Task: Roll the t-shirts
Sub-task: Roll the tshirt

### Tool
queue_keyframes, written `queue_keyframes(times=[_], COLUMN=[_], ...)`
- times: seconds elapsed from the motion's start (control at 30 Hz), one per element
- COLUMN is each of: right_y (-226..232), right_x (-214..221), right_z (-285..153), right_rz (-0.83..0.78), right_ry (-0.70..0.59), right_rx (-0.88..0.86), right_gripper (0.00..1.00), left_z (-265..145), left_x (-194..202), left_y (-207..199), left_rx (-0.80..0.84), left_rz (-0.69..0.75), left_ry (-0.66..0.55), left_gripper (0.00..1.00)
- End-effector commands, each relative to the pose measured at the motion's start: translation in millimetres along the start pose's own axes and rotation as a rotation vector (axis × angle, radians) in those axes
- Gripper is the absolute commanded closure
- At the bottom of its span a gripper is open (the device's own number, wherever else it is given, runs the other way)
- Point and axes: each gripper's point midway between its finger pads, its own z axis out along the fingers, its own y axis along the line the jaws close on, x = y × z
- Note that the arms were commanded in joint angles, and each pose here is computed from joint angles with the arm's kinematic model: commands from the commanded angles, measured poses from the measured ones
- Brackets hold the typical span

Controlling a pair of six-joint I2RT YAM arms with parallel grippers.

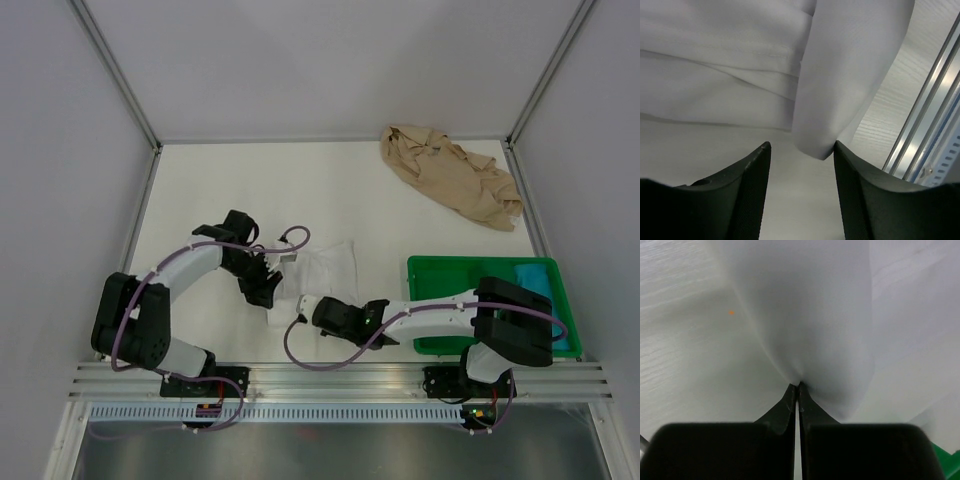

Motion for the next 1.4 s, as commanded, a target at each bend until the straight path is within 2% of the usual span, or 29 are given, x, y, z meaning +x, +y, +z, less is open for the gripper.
queue_keyframes(times=[0.0, 0.17, 0.27, 0.4, 0.53, 0.67, 0.77, 1.0, 1.13, 1.2, 1.37], right_y=[13, 2, -7, -9, -14, -22, -28, -26, -30, -30, -31], right_x=[-4, -21, -27, -26, -22, -24, -22, -22, -20, -20, -16], right_z=[-4, -15, -18, -20, -20, -20, -17, -15, -12, -11, -9], right_rz=[0.11, 0.213, 0.265, 0.311, 0.338, 0.38, 0.431, 0.445, 0.479, 0.488, 0.475], right_ry=[-0.024, -0.125, -0.171, -0.182, -0.194, -0.238, -0.242, -0.236, -0.231, -0.231, -0.212], right_rx=[-0.191, -0.311, -0.349, -0.425, -0.503, -0.566, -0.614, -0.652, -0.668, -0.681, -0.69], right_gripper=[1.0, 1.0, 1.0, 1.0, 1.0, 1.0, 1.0, 1.0, 1.0, 1.0, 1.0], left_z=[-44, -74, -70, -55, -25, -5, -1, 21, 36, 39, 50], left_x=[-34, -53, -54, -56, -37, -24, -29, -25, -10, -9, 14], left_y=[13, 18, 8, -22, -45, -32, -20, -30, -38, -29, -8], left_rx=[-0.188, -0.325, -0.299, -0.225, -0.141, -0.214, -0.271, -0.213, -0.168, -0.207, -0.263], left_rz=[0.088, 0.166, 0.177, 0.294, 0.395, 0.462, 0.489, 0.537, 0.537, 0.557, 0.567], left_ry=[-0.088, -0.146, -0.16, -0.167, -0.111, -0.051, -0.057, -0.077, -0.038, -0.035, 0.069], left_gripper=[0.38, 0.35, 0.35, 0.34, 0.32, 0.32, 0.32, 0.29, 0.28, 0.28, 0.3])
